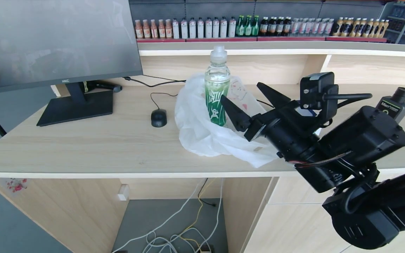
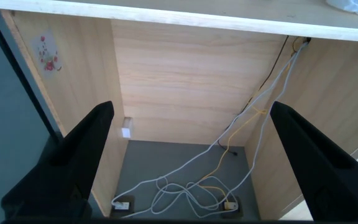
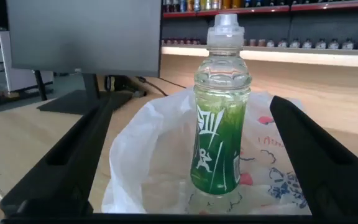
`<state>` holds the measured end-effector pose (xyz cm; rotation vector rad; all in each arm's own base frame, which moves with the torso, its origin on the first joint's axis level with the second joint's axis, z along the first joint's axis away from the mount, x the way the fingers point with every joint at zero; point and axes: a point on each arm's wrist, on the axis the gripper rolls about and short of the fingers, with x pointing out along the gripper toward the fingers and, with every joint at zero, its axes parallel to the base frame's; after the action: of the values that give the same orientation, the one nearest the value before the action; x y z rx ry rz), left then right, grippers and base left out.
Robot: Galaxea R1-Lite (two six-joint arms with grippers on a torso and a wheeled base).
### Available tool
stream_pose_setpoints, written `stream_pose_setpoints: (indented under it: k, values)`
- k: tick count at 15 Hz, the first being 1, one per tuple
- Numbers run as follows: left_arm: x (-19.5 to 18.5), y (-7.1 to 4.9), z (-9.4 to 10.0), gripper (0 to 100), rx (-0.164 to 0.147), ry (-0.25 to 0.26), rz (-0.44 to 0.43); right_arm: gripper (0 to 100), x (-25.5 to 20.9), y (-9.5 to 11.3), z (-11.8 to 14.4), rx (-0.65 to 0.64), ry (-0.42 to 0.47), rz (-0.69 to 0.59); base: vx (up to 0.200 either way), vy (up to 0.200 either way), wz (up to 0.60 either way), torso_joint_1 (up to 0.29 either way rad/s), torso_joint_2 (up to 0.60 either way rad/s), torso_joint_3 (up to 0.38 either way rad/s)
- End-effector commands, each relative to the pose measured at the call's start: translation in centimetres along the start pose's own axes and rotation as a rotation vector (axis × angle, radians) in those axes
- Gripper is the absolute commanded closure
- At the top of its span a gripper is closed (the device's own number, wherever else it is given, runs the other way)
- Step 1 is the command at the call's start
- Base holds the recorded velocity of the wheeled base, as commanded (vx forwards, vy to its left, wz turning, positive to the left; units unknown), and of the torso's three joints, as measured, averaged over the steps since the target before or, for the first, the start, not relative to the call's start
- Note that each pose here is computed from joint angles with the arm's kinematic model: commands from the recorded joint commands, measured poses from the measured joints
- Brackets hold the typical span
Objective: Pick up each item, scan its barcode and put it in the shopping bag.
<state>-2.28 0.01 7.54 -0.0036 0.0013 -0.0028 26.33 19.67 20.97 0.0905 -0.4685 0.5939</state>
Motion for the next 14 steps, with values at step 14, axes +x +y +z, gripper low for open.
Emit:
stream_pose_setpoints:
  k: [14]
  values:
    - [0.0, 0.0, 0.0, 0, -0.007, -0.001, 0.003, 0, 0.4, -3.9, 1.7, -0.027, -0.064, -0.109, 0.0, -0.2, 0.0, 0.002, 0.0, 0.0]
